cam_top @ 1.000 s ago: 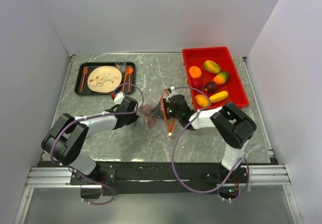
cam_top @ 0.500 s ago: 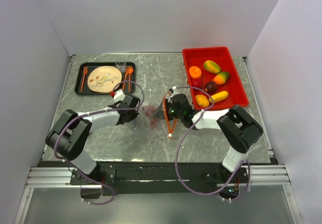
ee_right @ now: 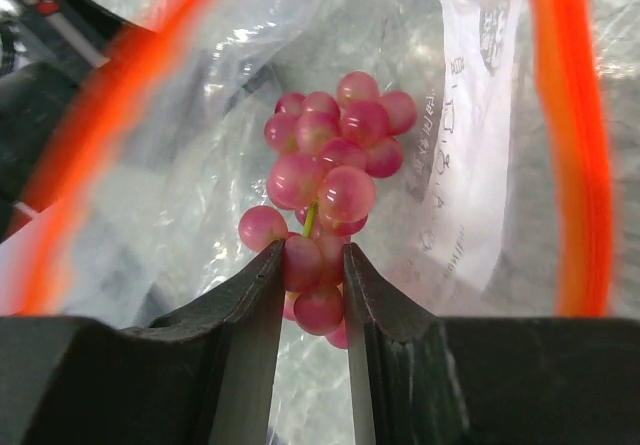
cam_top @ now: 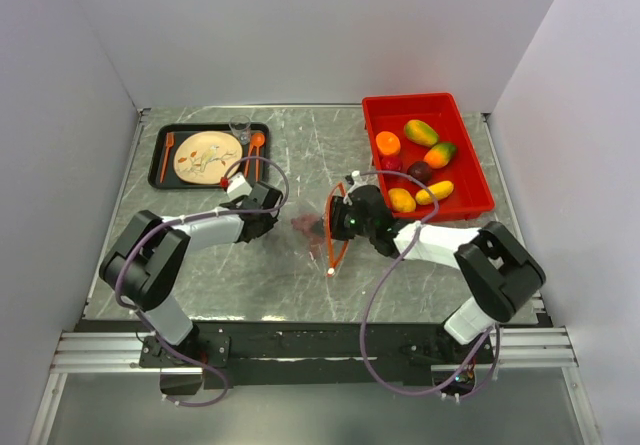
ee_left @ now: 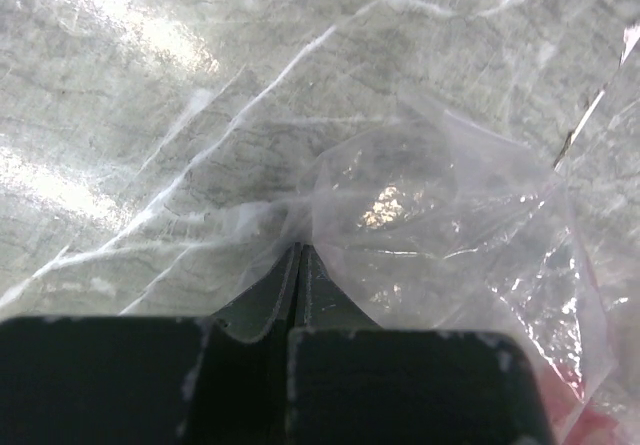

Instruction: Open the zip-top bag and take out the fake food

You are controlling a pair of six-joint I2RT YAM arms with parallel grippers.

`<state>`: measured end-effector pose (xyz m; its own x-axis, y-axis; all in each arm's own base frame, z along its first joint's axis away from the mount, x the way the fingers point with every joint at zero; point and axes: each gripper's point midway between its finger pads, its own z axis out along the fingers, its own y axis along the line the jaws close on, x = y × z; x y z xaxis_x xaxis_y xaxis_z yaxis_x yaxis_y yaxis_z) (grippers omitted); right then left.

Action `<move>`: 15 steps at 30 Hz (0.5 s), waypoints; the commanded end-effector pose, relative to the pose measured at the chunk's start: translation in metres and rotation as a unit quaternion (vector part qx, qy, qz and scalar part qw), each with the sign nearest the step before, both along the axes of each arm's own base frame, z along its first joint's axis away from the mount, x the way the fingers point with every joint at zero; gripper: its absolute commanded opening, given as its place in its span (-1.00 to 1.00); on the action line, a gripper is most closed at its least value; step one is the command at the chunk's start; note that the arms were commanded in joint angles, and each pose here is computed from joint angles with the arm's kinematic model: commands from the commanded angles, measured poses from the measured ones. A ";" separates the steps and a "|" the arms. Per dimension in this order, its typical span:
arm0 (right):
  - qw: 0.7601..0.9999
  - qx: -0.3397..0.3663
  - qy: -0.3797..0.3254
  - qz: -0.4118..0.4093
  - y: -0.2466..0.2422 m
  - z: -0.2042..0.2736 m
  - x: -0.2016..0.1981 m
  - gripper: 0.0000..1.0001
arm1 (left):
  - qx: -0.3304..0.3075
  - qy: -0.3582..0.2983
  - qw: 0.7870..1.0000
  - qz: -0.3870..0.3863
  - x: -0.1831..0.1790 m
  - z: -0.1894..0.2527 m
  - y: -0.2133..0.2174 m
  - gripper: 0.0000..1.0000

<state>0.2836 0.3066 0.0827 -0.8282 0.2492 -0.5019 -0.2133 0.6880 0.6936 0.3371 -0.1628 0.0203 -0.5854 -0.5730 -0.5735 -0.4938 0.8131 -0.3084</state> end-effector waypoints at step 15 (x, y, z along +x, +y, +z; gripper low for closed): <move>0.997 -0.011 -0.036 -0.060 -0.070 0.030 -0.010 -0.28 | 0.041 0.063 0.997 0.026 -0.025 -0.031 0.022 -0.99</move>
